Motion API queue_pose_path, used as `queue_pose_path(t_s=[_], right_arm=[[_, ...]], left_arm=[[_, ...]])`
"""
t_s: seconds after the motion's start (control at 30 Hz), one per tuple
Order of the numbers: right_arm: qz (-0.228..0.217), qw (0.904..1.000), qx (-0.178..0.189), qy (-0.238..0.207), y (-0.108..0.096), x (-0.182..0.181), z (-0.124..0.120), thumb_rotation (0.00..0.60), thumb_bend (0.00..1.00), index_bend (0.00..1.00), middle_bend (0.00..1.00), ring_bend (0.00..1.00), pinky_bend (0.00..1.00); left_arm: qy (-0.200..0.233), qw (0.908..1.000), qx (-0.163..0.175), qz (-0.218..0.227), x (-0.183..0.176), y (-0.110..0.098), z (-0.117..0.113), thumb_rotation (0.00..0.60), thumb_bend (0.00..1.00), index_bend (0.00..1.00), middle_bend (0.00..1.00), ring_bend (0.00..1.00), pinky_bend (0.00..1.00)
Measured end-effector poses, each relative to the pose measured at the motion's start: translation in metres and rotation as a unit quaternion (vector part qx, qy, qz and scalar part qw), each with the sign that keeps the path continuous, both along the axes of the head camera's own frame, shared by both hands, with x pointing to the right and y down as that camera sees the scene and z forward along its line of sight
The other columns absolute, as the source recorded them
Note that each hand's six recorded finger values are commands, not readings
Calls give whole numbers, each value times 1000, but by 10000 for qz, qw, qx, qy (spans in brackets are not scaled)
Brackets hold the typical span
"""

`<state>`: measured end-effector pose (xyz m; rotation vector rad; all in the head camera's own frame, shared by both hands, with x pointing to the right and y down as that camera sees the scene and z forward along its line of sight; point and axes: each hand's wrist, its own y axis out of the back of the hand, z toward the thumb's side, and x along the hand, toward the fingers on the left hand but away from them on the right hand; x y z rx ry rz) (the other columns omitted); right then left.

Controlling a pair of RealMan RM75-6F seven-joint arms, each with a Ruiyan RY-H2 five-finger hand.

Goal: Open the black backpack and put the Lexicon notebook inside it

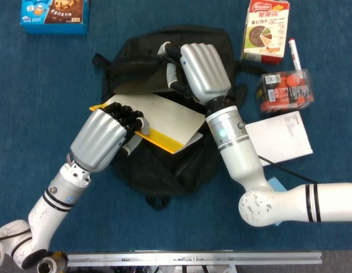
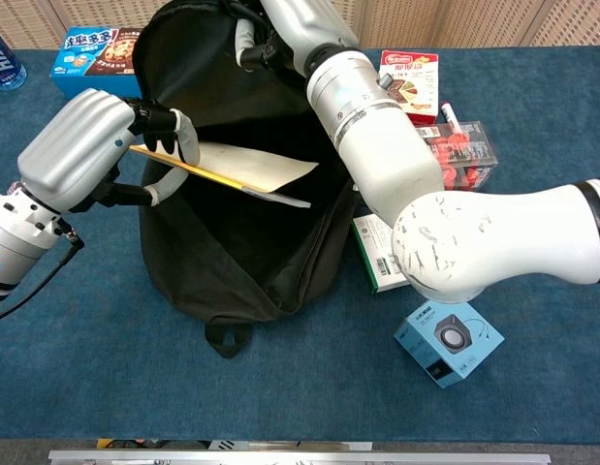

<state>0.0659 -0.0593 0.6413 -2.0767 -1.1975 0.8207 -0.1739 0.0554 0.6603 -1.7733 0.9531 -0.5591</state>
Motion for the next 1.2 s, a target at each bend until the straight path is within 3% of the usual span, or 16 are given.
queue_pose_path(t_s=[0.3, 1.2], right_arm=[[68, 9998, -119, -167, 1, -7, -5, 600, 738, 572, 548, 557, 759], [107, 9992, -271, -291, 5, -18, -6, 600, 738, 572, 548, 558, 759]], left_arm=[[-252, 9992, 252, -202, 6, 9, 13, 600, 372, 617, 591, 503, 553], [-670, 9966, 365, -305, 45, 12, 48, 600, 372, 618, 594, 503, 553]])
